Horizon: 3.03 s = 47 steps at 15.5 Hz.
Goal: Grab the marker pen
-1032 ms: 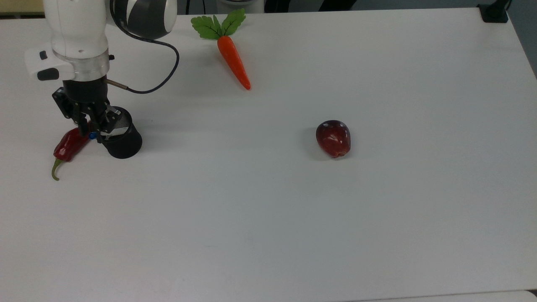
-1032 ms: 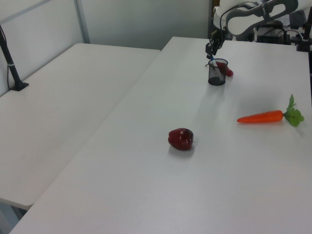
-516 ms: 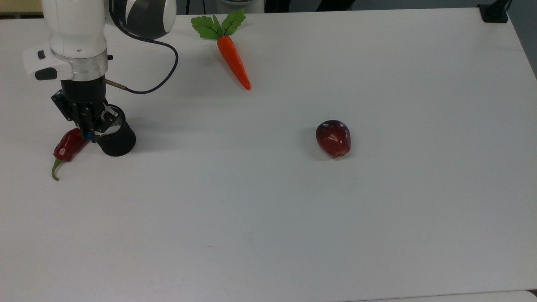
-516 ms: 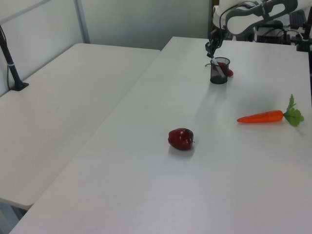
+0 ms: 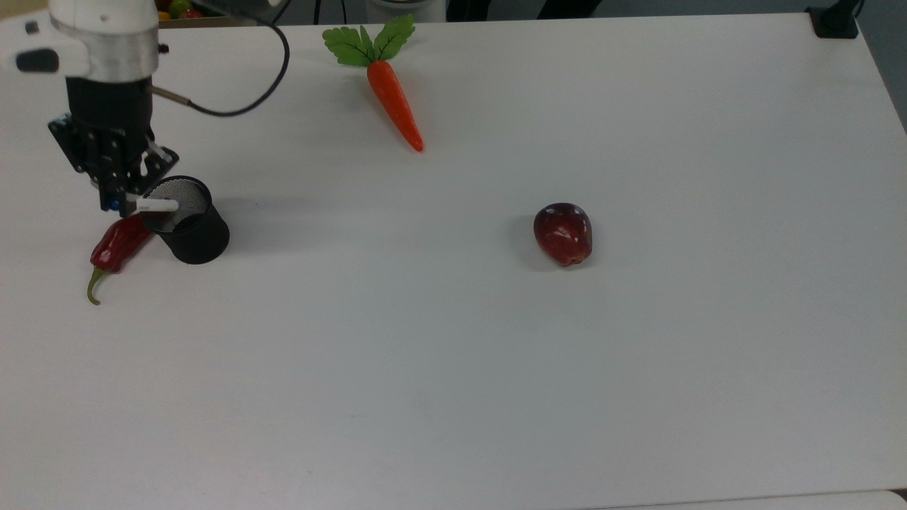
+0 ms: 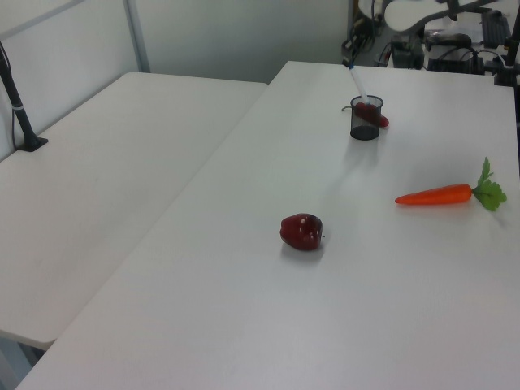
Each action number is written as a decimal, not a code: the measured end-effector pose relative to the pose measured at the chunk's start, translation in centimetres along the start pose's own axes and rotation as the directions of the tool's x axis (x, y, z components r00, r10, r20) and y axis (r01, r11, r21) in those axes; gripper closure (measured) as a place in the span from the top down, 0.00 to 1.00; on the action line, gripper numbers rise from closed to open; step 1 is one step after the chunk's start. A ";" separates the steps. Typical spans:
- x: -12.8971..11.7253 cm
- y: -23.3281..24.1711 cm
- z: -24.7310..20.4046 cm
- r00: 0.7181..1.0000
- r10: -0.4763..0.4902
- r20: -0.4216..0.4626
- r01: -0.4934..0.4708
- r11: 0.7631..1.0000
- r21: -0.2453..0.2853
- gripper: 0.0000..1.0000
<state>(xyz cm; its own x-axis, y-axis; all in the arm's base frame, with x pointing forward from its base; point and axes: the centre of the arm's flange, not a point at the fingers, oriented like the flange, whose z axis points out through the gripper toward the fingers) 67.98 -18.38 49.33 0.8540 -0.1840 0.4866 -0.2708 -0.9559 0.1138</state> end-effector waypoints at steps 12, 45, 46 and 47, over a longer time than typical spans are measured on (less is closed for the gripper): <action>0.1 -12.6 -7.0 1.000 0.005 -0.024 -0.002 0.991 0.132 0.19; -8.7 -25.9 -4.6 0.903 -0.242 0.354 0.201 0.968 0.150 1.00; -8.5 -25.2 -6.5 0.893 -0.265 0.364 0.222 0.963 0.154 1.00; -8.5 -24.6 -8.4 0.880 -0.294 0.373 0.250 0.955 0.163 1.00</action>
<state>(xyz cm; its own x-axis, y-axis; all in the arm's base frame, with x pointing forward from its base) 63.65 8.60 49.62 0.9969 0.0336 0.0715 0.0272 -0.9956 0.0892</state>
